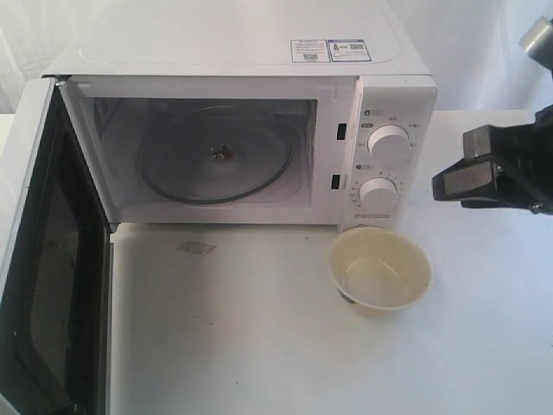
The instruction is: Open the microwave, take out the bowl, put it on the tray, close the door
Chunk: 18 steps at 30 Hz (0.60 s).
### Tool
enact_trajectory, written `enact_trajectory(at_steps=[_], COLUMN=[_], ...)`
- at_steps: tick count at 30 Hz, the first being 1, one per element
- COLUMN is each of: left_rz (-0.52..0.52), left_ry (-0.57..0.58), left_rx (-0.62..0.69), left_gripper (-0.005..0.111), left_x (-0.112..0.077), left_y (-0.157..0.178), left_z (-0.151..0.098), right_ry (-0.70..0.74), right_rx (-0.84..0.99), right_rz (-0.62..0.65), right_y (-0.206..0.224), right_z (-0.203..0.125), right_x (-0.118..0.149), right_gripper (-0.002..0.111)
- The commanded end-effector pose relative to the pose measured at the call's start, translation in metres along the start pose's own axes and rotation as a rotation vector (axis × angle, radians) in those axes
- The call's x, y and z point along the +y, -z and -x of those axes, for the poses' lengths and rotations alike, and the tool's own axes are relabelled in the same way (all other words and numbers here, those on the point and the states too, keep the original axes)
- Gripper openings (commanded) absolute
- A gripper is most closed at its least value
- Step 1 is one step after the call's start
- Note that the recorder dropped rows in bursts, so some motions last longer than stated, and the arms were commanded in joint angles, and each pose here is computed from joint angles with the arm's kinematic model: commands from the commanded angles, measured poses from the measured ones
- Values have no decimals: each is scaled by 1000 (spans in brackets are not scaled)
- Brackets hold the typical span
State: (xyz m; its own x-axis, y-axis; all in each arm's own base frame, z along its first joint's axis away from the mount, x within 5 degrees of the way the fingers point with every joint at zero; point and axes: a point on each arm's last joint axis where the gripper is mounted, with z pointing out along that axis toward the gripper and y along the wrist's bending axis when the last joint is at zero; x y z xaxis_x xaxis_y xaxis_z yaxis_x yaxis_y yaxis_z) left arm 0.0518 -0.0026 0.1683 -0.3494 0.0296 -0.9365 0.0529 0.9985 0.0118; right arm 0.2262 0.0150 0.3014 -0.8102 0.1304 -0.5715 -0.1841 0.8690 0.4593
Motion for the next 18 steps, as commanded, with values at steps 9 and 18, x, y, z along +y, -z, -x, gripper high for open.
enact_trajectory(at_steps=[9,18], left_rz=[-3,-3], left_ry=[3,3], left_rx=[4,4], left_gripper=[0,0], left_x=[0,0], left_y=[0,0], left_z=[-2,-2], right_ry=[-78,-120], right_rx=[71,113], right_rz=[-180,-236], right_y=[-65,-101], right_z=[-12,-17], right_x=[-47,-73], right_gripper=[43,43])
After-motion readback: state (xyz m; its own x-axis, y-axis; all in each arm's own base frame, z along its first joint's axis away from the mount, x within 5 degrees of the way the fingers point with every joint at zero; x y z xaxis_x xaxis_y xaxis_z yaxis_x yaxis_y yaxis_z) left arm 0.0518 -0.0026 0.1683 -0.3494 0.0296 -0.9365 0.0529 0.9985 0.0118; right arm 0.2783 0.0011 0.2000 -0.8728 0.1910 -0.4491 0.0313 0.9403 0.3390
